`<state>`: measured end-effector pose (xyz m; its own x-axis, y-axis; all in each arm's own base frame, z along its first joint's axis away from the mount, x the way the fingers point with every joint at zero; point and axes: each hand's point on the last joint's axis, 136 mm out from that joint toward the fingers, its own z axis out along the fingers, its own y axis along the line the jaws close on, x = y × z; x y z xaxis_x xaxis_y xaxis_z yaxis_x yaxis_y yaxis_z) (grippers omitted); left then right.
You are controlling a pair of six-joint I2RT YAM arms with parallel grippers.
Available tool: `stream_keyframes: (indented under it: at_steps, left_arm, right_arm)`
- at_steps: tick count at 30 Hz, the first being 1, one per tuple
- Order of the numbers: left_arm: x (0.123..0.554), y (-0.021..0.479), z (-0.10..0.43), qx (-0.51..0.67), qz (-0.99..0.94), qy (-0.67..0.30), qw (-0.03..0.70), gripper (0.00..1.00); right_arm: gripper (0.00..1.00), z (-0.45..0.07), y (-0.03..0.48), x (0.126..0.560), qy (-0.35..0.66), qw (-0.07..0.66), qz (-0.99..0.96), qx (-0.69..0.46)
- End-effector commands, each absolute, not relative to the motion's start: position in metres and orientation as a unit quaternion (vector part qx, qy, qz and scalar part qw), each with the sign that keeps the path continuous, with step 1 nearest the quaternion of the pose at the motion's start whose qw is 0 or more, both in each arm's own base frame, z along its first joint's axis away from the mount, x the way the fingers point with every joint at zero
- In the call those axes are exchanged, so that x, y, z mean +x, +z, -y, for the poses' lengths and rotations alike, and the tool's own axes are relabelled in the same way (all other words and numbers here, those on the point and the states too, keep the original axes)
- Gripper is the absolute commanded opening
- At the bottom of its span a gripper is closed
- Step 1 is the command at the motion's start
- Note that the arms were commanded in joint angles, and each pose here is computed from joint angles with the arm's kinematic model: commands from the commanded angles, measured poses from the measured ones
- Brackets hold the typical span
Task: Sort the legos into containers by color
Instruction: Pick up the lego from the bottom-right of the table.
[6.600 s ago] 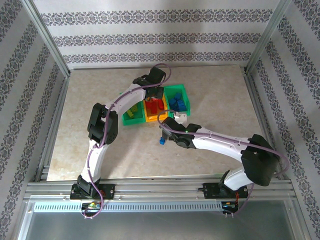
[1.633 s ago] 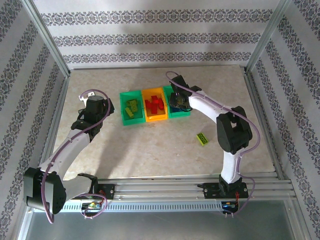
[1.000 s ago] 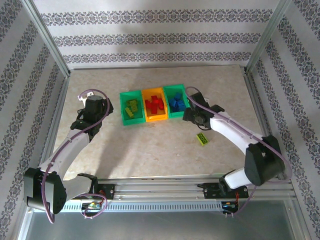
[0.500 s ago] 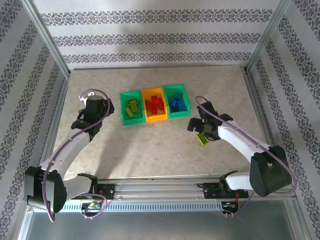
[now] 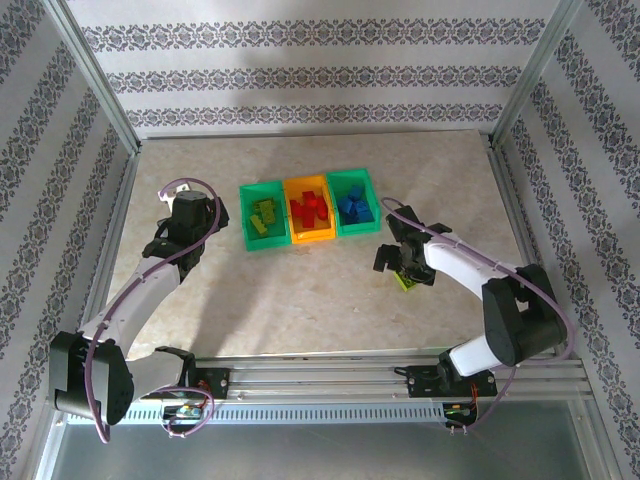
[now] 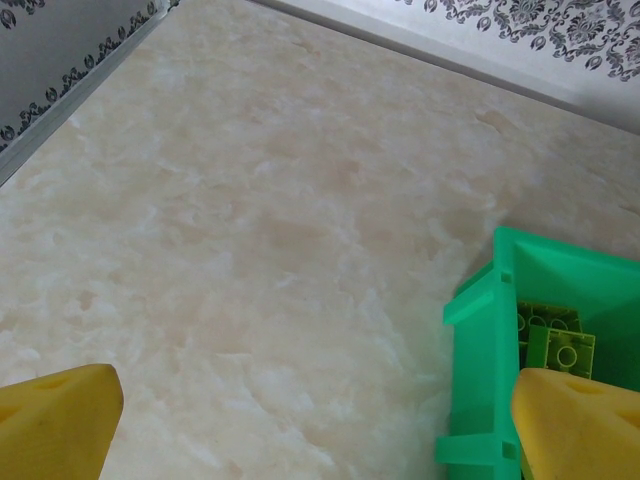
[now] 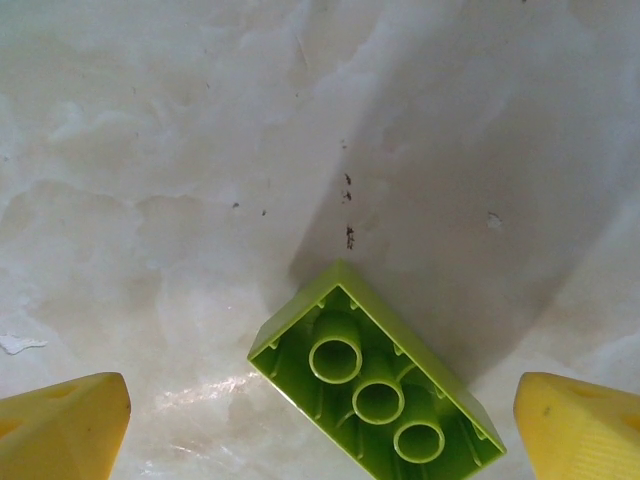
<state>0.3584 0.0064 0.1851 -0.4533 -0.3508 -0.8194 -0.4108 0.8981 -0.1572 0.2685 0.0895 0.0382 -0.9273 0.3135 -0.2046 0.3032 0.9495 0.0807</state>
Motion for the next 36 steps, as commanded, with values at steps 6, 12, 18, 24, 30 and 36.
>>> stream_keyframes:
  at_steps: [6, 12, 18, 24, 30, 36]
  left_arm:
    - [0.362, 0.190, -0.010, -0.237, -0.842, 0.024, 0.484, 1.00]
    - [0.362, 0.188, -0.010, -0.236, -0.843, 0.024, 0.483, 1.00]
    - [0.362, 0.188, -0.011, -0.237, -0.843, 0.025, 0.483, 1.00]
    - [0.361, 0.189, -0.012, -0.238, -0.842, 0.027, 0.483, 1.00]
    - [0.360, 0.189, -0.012, -0.237, -0.843, 0.029, 0.483, 1.00]
    - [0.360, 0.188, -0.013, -0.238, -0.842, 0.029, 0.482, 1.00]
  right_arm:
    - [0.98, -0.093, 0.032, 0.270, 0.024, 0.092, -0.985, 0.146]
    - [0.90, -0.107, 0.031, 0.270, 0.044, 0.088, -0.986, 0.131]
    - [0.75, -0.117, 0.032, 0.273, 0.030, 0.083, -0.990, 0.109]
    - [0.62, -0.118, 0.024, 0.275, 0.004, 0.070, -0.992, 0.104]
    - [0.54, -0.120, 0.016, 0.274, -0.004, 0.058, -0.993, 0.104]
    - [0.44, -0.120, 0.012, 0.272, -0.011, 0.054, -0.994, 0.099]
